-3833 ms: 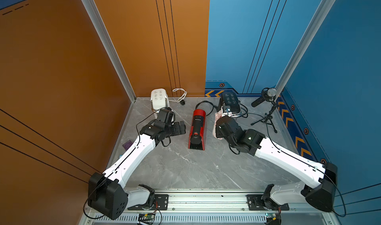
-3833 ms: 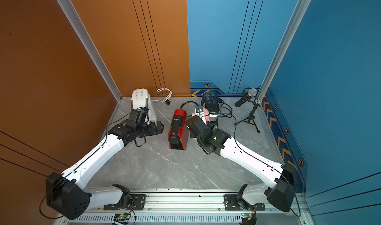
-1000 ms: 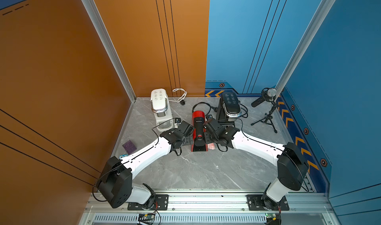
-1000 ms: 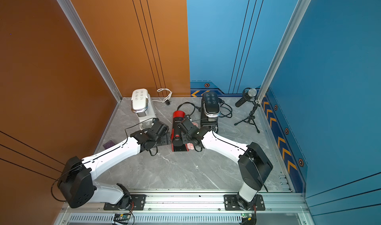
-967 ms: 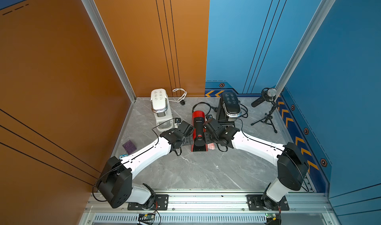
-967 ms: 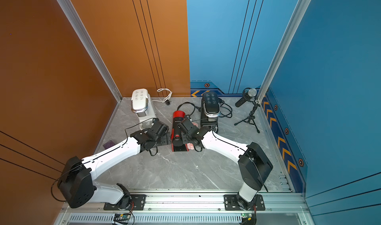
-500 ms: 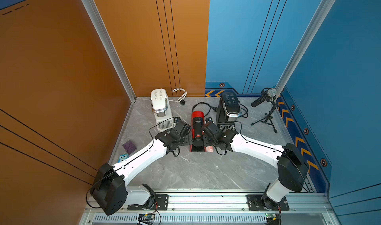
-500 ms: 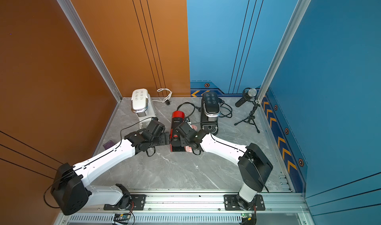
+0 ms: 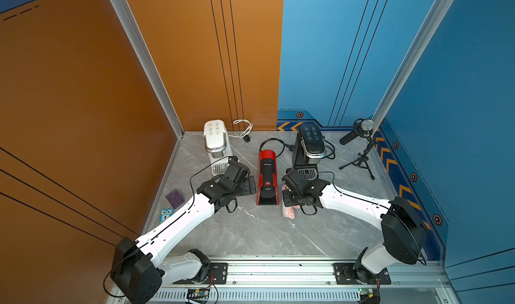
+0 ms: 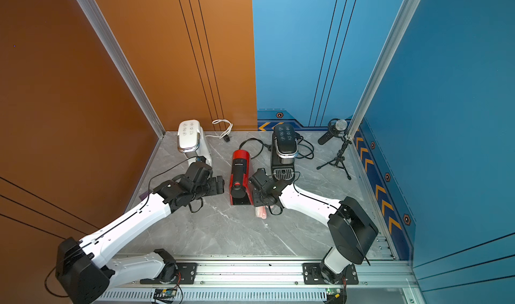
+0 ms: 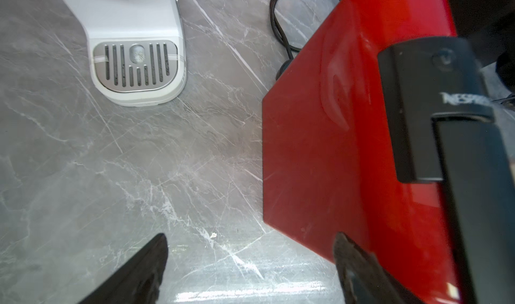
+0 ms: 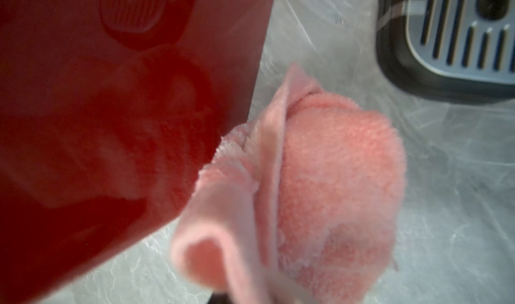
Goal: Wipe the surface of a coffee machine
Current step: Place the cleaning item at the center of the board.
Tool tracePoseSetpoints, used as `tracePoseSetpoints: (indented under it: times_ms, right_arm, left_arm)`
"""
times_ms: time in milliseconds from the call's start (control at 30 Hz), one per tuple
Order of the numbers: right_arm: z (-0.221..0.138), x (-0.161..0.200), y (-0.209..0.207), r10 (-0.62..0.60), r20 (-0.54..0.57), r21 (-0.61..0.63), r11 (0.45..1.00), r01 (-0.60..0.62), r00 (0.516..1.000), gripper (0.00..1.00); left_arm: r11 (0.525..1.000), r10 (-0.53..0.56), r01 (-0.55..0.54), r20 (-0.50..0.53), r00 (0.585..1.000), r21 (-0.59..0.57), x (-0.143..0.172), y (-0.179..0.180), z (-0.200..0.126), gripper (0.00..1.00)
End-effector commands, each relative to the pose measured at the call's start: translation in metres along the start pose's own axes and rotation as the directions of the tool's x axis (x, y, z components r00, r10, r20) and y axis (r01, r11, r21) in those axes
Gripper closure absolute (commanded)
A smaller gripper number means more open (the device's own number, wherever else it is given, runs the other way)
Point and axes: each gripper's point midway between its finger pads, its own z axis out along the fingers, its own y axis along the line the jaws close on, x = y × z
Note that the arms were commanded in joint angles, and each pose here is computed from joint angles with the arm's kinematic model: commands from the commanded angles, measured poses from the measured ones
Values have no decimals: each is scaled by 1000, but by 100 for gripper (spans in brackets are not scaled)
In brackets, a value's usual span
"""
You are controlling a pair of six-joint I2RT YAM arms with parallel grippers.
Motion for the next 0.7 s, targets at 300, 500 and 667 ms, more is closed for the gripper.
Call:
tracePoseSetpoints:
  times_ms: [300,500,667]
  right_arm:
    - [-21,36,-59,89,-129,151,986,-69,988,50]
    - [-36,34,-85,147,-99,216,969,-123,984,38]
    - [-64,23,-92,136,-15,256,958,-128,991,28]
  left_arm:
    - [999,49,-49,2,999,11,1,14,-38,5]
    - [996,69,-69,13,998,47,-5,8,-46,4]
    - [995,86,-86,5,996,48,-5,9,-43,4]
